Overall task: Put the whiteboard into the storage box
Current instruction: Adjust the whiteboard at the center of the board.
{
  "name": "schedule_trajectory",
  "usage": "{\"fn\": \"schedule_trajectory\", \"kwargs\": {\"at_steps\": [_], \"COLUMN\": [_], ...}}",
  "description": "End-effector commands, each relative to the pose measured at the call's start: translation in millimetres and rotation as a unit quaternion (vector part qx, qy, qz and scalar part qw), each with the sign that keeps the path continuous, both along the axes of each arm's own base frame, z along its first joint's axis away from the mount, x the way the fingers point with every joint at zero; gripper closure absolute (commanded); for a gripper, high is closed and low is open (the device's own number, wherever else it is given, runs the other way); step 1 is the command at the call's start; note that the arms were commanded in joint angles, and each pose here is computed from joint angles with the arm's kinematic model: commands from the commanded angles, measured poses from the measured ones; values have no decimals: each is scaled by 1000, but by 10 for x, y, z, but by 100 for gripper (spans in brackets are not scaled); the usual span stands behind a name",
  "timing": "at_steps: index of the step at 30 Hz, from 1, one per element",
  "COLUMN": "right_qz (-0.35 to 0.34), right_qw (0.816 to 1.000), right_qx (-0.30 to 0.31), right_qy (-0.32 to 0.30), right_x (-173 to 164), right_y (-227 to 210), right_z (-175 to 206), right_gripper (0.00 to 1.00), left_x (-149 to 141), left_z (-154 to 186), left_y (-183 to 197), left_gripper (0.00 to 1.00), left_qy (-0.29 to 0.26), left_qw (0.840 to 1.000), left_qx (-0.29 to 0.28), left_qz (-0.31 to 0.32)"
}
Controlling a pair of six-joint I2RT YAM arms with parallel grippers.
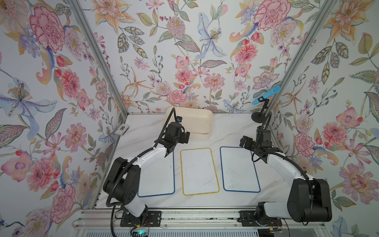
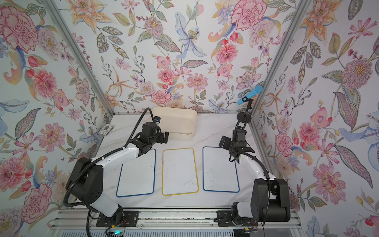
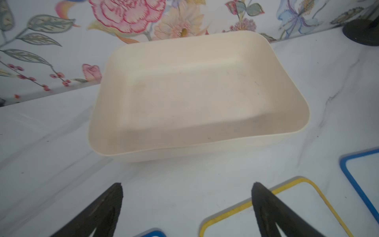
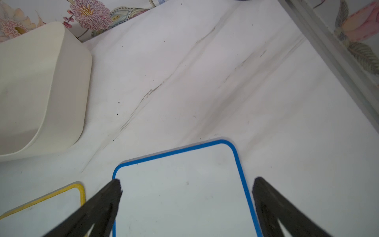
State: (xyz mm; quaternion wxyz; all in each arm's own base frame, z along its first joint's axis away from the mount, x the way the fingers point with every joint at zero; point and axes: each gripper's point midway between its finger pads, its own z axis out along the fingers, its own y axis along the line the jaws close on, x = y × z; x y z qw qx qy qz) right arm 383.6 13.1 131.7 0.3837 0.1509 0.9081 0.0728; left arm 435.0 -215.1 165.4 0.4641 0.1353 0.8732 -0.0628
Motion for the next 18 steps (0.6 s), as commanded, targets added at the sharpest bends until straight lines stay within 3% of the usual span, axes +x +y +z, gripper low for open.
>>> {"fn": "schedule_trajectory", "kwargs": {"at_steps": [1,9,18], "right_qz": [-23,-32,-38], "right_qw": [997,988,984], "right_qx": [50,129,124], "right_qy": [50,83,124], "right_x": [-267,-548,-777], "right_y": [-23,-99,-146], "right_z": [-97,-256,-511], "right_gripper": [0,0,0], "left_x": [-257,-634,-1047], "left_z": [-193,-416,-756], "left_y": [-500,-1508,-2021], "left_gripper": [0,0,0], "left_qy": [81,150,222], "left_qw": [994,971,953], "left_qx": [-36,-70,-47], "left_qz": [-62,-170,-199]}}
